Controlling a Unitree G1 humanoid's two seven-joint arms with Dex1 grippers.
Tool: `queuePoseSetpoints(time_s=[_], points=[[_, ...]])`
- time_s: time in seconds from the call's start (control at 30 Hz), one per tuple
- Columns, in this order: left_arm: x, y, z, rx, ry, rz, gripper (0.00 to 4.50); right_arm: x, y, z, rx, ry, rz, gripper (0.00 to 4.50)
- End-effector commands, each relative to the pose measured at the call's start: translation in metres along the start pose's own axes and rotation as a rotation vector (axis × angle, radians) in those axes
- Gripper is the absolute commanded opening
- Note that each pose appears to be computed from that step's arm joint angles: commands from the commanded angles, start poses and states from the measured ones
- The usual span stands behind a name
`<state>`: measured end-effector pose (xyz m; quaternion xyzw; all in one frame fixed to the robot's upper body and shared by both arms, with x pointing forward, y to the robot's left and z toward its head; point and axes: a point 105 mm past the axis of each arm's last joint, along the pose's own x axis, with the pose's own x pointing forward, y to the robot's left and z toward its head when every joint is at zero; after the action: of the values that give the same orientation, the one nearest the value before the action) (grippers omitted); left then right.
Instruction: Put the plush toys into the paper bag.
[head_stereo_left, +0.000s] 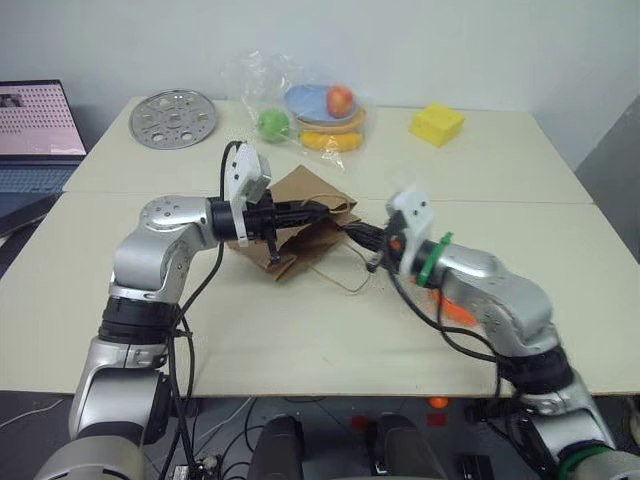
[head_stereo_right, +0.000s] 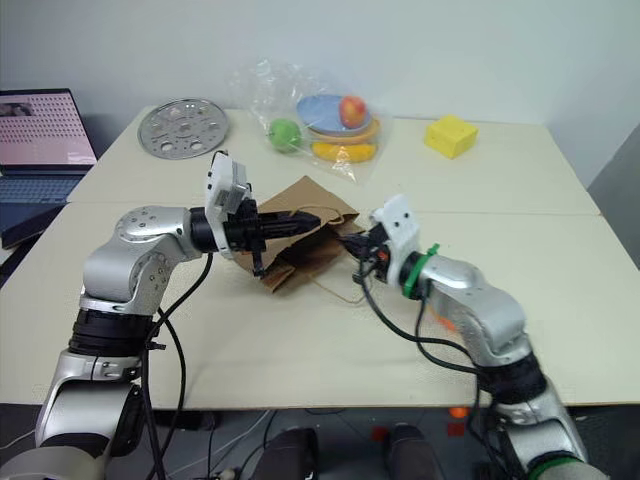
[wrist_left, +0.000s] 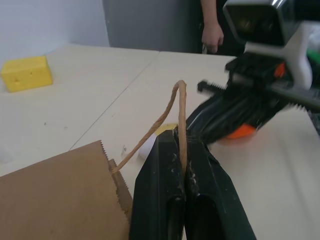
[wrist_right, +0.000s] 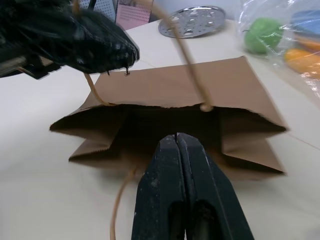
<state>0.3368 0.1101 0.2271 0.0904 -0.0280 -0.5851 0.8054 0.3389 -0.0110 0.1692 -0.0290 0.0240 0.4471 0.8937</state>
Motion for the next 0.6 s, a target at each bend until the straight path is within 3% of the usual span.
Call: queuePoseSetpoints(time_s=[0.03, 0.2, 0.27, 0.37, 0.6], points=[[-0.002, -0.005, 0.030, 0.029, -0.090, -0.009, 0.00, 0.022, 0.006, -0.002, -0.033, -0.020, 0.012, 0.04], [-0.006, -0.007, 0.031, 0.024, -0.080, -0.008, 0.00, 0.054, 0.005, -0.022, -0.013, 0.014, -0.024, 0.04], [-0.010, -0.004, 0.032, 0.040, -0.077, 0.021, 0.00, 0.060, 0.006, -0.043, -0.013, 0.072, -0.047, 0.04], [-0.015, 0.005, 0.038, 0.064, -0.098, 0.078, 0.00, 0.062, 0.008, -0.072, -0.012, 0.158, -0.070, 0.04], [-0.021, 0.027, 0.063, 0.132, -0.193, 0.211, 0.00, 0.061, 0.005, -0.098, -0.022, 0.254, -0.132, 0.04]])
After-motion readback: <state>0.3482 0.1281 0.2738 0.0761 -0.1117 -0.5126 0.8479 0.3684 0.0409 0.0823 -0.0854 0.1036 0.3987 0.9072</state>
